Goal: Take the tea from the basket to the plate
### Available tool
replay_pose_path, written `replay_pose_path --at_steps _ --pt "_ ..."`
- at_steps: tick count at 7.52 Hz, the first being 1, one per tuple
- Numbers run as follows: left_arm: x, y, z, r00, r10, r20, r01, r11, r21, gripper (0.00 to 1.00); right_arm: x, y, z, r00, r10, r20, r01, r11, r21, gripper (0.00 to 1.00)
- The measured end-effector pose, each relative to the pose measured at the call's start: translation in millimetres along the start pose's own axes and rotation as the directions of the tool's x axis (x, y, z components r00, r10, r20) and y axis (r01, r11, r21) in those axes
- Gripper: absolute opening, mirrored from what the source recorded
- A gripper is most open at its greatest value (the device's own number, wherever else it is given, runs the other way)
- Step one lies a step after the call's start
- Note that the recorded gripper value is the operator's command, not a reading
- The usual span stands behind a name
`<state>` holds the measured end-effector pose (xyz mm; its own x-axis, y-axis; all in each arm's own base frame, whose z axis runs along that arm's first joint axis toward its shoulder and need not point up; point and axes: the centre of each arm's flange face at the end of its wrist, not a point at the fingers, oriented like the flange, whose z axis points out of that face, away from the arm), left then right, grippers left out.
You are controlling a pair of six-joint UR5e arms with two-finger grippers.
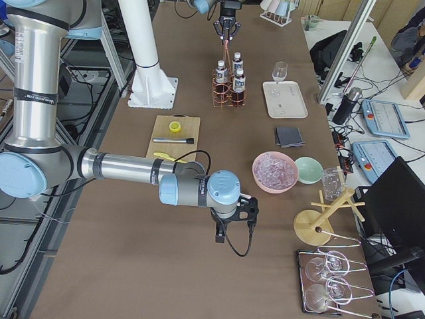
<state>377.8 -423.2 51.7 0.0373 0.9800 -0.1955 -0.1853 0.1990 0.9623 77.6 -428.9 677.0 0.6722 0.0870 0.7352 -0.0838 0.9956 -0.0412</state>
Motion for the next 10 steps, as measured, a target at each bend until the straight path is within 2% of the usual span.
replay_pose_path --at_steps 6,8,10 --pt "4.9 11.3 12.3 1.000 0.020 -0.015 -0.020 1.000 0.016 0.00 2.9 0.4 2.5 1.000 0.006 -0.002 -0.006 1.000 -0.005 1.00" --pt "4.9 11.3 12.6 1.000 0.020 -0.015 -0.020 1.000 0.017 0.00 -10.0 -10.5 -8.0 1.000 -0.004 0.004 0.004 1.000 0.015 1.00" --pt "5.1 10.9 11.9 1.000 0.025 -0.015 -0.025 0.999 0.023 0.00 -44.8 -32.1 -20.1 0.998 0.053 0.017 -0.054 0.998 0.034 1.00"
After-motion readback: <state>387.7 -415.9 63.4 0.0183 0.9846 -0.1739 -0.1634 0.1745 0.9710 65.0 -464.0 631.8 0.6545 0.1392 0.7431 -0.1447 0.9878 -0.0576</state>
